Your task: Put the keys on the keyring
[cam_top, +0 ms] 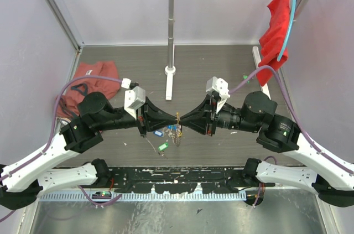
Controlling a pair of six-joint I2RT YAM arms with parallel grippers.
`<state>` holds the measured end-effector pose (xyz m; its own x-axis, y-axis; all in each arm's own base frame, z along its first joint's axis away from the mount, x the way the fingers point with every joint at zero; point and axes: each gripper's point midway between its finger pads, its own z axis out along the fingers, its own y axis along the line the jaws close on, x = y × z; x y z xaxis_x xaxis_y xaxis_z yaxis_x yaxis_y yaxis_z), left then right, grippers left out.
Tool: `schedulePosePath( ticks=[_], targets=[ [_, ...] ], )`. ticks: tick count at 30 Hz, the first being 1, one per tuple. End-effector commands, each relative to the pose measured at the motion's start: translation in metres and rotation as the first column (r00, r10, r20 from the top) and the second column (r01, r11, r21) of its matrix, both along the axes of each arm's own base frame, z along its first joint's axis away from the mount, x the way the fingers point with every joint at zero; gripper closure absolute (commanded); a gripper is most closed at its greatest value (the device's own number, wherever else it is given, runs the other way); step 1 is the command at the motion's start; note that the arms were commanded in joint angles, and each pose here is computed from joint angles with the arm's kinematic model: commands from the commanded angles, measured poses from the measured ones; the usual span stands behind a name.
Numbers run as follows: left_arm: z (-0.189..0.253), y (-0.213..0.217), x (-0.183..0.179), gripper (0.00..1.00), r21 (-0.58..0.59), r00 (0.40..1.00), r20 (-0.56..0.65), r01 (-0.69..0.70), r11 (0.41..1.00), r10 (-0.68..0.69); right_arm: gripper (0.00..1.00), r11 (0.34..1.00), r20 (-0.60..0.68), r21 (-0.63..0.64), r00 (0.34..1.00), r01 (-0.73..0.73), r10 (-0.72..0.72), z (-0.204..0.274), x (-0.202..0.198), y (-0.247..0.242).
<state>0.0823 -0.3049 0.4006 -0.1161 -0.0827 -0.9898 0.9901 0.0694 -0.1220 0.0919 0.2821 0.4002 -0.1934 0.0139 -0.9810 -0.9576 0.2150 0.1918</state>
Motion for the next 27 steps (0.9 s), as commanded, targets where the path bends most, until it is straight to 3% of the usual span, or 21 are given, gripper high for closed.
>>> schedulePosePath(
  ticks=[1, 4, 8, 12, 17, 27],
  targets=[
    [0.0175, 0.0041, -0.0021, 1.00, -0.062, 0.999, 0.036, 0.000, 0.998, 0.002, 0.84, 0.999, 0.022, 0.047, 1.000, -0.023, 0.022, 0.0150, -0.0047, 0.0005],
    [0.0167, 0.0039, -0.0018, 1.00, -0.060, 0.999, 0.037, 0.000, 0.998, 0.003, 0.87, 0.999, 0.026, 0.039, 1.000, -0.014, 0.013, 0.0153, -0.0038, -0.0016],
    [0.0169, 0.0040, -0.0019, 1.00, -0.061, 0.999, 0.039, 0.000, 0.998, 0.003, 0.76, 0.999, 0.027, 0.036, 1.000, 0.000, -0.001, 0.0154, -0.0031, -0.0052],
    [0.0167, 0.0038, -0.0017, 1.00, -0.061, 0.999, 0.038, -0.001, 0.998, 0.003, 0.75, 0.999, 0.028, 0.042, 1.000, 0.003, -0.005, 0.0169, -0.0035, -0.0069],
    [0.0167, 0.0040, -0.0017, 1.00, -0.060, 0.999, 0.038, -0.001, 0.998, 0.003, 0.86, 0.999, 0.023, 0.040, 1.000, -0.005, 0.004, 0.0152, -0.0044, -0.0052],
    [0.0177, 0.0061, -0.0013, 1.00, -0.063, 0.999, 0.042, -0.009, 0.998, 0.012, 0.95, 0.999, 0.003, 0.033, 1.000, -0.010, 0.009, 0.0122, -0.0058, -0.0048]
  ],
)
